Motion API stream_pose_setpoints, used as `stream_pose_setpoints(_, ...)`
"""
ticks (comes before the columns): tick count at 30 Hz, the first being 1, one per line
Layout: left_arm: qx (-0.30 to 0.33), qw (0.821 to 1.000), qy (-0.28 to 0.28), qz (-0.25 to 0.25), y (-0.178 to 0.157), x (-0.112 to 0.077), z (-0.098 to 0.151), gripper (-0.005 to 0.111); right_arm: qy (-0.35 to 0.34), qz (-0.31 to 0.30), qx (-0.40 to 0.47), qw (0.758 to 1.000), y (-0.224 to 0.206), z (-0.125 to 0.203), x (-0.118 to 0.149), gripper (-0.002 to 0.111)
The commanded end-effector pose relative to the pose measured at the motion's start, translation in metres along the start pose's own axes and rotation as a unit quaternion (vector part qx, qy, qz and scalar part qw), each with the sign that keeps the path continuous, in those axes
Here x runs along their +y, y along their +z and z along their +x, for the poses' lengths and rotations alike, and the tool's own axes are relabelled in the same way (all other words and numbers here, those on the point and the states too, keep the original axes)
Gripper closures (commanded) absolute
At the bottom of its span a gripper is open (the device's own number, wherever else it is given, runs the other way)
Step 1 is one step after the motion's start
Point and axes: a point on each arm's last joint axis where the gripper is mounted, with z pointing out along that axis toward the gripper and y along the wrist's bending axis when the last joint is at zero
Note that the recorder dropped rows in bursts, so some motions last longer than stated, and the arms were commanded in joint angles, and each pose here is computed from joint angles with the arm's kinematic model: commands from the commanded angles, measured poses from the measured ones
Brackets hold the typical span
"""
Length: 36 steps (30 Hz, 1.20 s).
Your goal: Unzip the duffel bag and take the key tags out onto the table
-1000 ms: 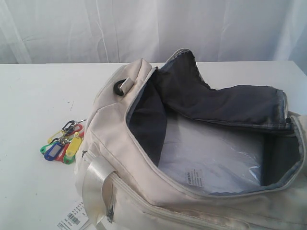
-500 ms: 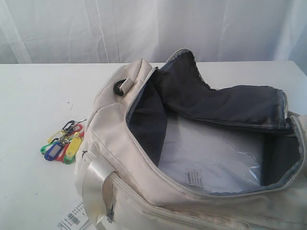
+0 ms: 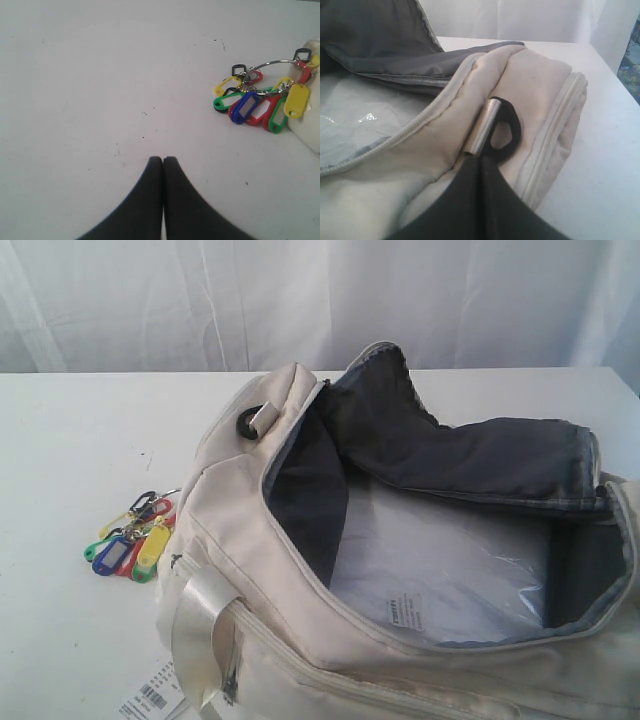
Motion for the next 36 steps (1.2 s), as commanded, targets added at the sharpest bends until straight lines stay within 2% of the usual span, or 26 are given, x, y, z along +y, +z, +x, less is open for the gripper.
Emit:
stream_pose_setpoints(1,0.0,1.0,0.015,0.003,-0.0001,-0.0001,0.0005,0.107,-0.005,0.003,-0.005,1.0,-0.0001,0.0,-0.0003,0.108)
stream_pose_setpoints(8,0.0,0.999,0.052,0.002,-0.0001,-0.0001,0.0005,0.107,-0.005,0.003,-0.005,1.0,-0.0001,0.0,-0.0003,0.108)
stream_pose_setpoints(23,0.0,0.999,0.046,-0.012,-0.0001,0.0016,0.0004,0.107,-0.005,0.003,-0.005,1.0,-0.0001,0.0,-0.0003,0.108)
stream_pose_setpoints(30,0.0,0.997,0.071,-0.013,-0.0001,0.0016,0.0004,0.107,-0.005,0.003,-0.005,1.0,-0.0001,0.0,-0.0003,0.108)
stream_pose_setpoints(36,0.0,0.997,0.071,-0.013,-0.0001,0.0016,0.0004,0.107,-0.005,0.003,-0.005,1.0,-0.0001,0.0,-0.0003,0.108)
